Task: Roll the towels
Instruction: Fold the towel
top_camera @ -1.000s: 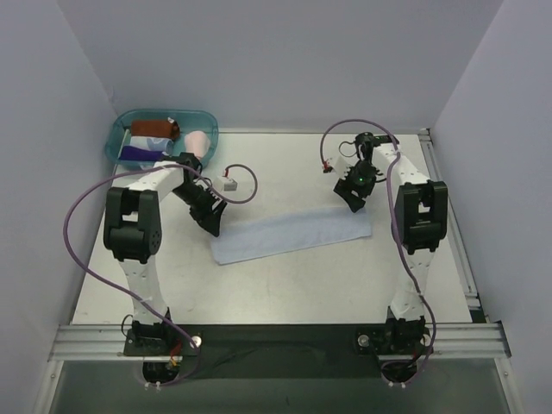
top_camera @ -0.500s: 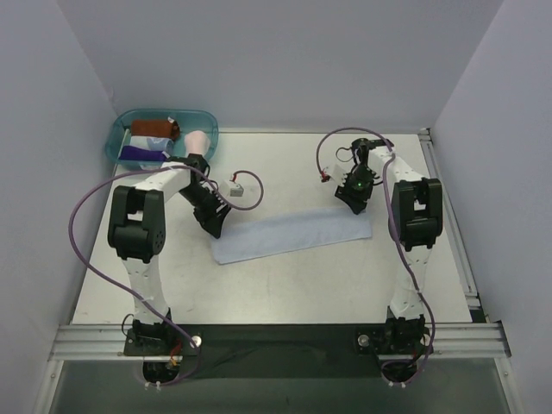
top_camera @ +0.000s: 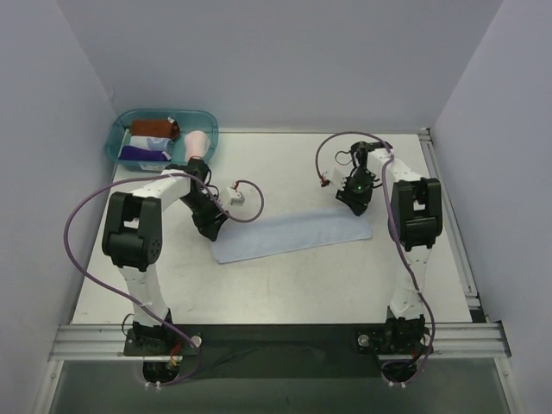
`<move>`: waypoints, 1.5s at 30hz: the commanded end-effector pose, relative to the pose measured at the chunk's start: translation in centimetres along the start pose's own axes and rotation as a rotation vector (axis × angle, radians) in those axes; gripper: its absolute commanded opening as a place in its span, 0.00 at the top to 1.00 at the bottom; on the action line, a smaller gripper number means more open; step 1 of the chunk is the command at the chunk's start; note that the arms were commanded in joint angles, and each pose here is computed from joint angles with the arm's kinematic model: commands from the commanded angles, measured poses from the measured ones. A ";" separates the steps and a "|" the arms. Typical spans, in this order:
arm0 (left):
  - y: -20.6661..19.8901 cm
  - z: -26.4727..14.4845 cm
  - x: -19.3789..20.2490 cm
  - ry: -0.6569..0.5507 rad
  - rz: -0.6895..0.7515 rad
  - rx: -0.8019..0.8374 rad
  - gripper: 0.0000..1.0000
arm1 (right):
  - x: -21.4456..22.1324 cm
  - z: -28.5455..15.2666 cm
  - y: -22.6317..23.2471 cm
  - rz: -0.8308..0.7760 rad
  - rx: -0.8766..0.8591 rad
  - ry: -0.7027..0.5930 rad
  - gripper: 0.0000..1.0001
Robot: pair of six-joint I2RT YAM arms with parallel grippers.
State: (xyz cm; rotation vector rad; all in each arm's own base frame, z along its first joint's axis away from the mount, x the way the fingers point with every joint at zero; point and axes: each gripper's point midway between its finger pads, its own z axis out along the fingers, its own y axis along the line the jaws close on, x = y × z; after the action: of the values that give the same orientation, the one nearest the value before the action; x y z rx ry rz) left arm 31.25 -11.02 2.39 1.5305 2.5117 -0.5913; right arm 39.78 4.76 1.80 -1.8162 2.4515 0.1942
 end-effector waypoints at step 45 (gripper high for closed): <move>2.2 -9.9 -6.1 -0.313 0.322 -0.204 1.00 | 0.6 -11.4 1.0 -0.015 0.226 -0.154 1.00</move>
State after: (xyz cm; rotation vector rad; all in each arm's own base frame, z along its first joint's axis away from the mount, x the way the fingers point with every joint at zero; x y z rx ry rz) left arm 40.33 -11.90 15.21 1.4560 1.9896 -0.4578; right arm 42.68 3.14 14.66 -1.5675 2.2233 0.0786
